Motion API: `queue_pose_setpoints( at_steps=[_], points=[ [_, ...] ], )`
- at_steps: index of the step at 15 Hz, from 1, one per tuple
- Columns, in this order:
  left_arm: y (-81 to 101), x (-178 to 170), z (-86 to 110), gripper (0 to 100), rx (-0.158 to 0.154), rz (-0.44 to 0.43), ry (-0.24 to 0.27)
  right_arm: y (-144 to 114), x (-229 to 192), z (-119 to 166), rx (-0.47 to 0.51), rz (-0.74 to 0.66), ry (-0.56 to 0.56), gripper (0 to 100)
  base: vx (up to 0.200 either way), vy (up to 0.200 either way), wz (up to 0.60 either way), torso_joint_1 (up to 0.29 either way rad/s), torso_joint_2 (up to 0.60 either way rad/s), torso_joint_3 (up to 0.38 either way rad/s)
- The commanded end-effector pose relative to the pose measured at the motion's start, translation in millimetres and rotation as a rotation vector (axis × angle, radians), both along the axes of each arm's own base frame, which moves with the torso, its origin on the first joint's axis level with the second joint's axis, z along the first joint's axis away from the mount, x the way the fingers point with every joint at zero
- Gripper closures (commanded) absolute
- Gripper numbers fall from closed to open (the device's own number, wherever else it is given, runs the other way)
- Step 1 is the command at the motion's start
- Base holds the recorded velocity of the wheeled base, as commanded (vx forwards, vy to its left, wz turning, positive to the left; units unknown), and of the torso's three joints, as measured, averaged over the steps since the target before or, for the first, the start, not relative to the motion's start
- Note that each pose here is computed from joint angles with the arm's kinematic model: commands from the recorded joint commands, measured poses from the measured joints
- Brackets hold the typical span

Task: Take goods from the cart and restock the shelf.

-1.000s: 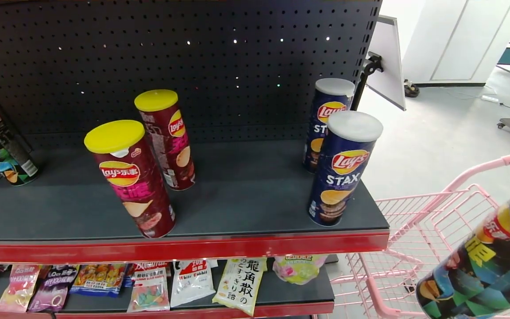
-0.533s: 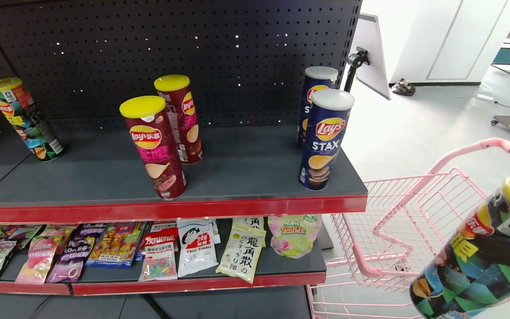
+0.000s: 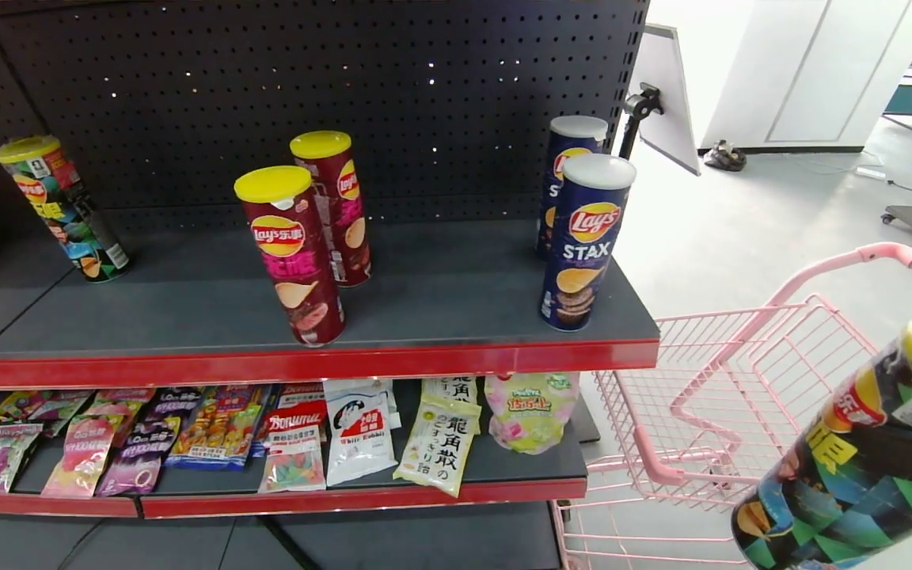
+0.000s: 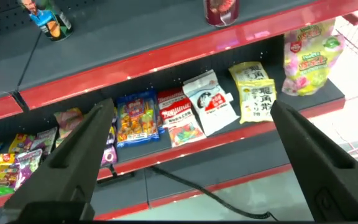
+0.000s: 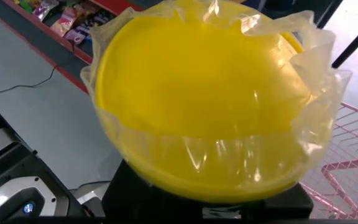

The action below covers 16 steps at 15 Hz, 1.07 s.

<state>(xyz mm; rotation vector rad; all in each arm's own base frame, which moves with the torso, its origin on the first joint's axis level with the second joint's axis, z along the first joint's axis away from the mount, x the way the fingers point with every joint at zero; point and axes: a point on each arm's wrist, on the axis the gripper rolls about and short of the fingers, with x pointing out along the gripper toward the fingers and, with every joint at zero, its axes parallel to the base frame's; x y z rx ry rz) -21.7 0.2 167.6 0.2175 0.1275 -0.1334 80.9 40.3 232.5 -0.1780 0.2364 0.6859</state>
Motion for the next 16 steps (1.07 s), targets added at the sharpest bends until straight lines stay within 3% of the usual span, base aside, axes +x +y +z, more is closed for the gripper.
queue_pose_setpoints(
  at_steps=[1,16],
  points=[
    [0.0,0.1,-0.2,0,-0.001,0.001,0.002,1.3,1.1,-0.6,-0.002,0.009,0.007,100,0.0,0.2,0.0,0.022,0.01,-0.007],
    [0.1,-1.0,0.2,0,0.002,0.002,-0.008,9.1,-3.7,0.0,-0.032,0.117,-0.023,100,0.0,0.2,0.0,0.001,0.0,0.002]
  ],
)
